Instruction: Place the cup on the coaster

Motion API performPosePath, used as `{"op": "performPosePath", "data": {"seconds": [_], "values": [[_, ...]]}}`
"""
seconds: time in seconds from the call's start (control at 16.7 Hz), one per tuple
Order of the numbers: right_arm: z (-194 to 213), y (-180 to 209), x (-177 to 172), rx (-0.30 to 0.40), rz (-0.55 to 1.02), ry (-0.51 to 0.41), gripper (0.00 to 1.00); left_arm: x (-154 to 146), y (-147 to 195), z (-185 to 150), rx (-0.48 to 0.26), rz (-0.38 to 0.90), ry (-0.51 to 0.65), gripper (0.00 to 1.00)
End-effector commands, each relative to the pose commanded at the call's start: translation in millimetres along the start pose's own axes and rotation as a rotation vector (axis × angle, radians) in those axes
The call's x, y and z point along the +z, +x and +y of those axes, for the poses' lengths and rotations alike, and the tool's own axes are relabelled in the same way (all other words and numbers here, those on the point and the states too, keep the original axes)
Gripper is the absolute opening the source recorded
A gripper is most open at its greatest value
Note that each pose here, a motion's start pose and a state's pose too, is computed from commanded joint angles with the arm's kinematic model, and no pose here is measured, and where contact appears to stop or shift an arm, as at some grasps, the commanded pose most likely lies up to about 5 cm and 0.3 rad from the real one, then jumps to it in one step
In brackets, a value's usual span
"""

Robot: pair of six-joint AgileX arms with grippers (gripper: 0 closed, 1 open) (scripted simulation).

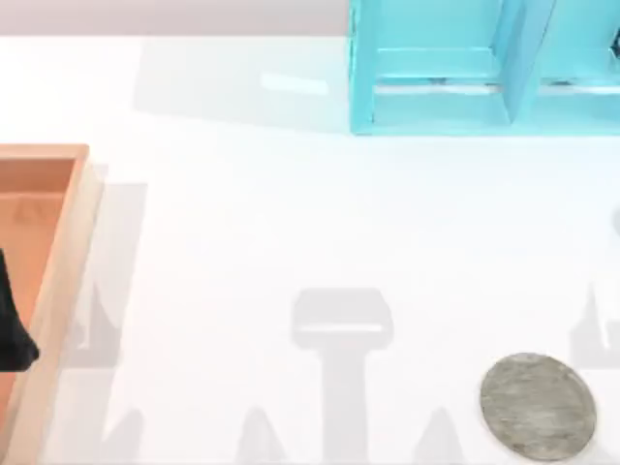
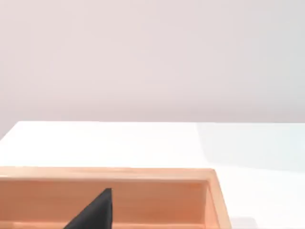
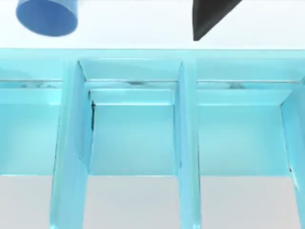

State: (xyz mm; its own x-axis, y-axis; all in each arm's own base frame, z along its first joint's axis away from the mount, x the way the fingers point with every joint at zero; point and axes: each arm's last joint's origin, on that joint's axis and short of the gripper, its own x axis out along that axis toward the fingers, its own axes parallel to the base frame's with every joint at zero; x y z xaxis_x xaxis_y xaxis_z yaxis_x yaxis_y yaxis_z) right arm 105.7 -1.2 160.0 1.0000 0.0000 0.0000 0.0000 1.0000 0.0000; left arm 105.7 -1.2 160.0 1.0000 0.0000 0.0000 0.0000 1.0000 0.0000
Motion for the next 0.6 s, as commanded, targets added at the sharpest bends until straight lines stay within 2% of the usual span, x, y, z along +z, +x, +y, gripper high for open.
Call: {"op": "performPosePath", "data": {"seconds": [0.3, 0.6], "values": [[-1.2, 0.1, 9.2, -0.016, 0.025, -0.036, 1.0, 0.0, 0.0, 0.0, 0.0, 0.0, 0.0, 1.0], [-4.9, 6.5, 51.9, -0.045, 0.162, -0.215, 1.0, 0.0, 0.0, 0.0, 0.0, 0.0, 0.0, 1.0]]}}
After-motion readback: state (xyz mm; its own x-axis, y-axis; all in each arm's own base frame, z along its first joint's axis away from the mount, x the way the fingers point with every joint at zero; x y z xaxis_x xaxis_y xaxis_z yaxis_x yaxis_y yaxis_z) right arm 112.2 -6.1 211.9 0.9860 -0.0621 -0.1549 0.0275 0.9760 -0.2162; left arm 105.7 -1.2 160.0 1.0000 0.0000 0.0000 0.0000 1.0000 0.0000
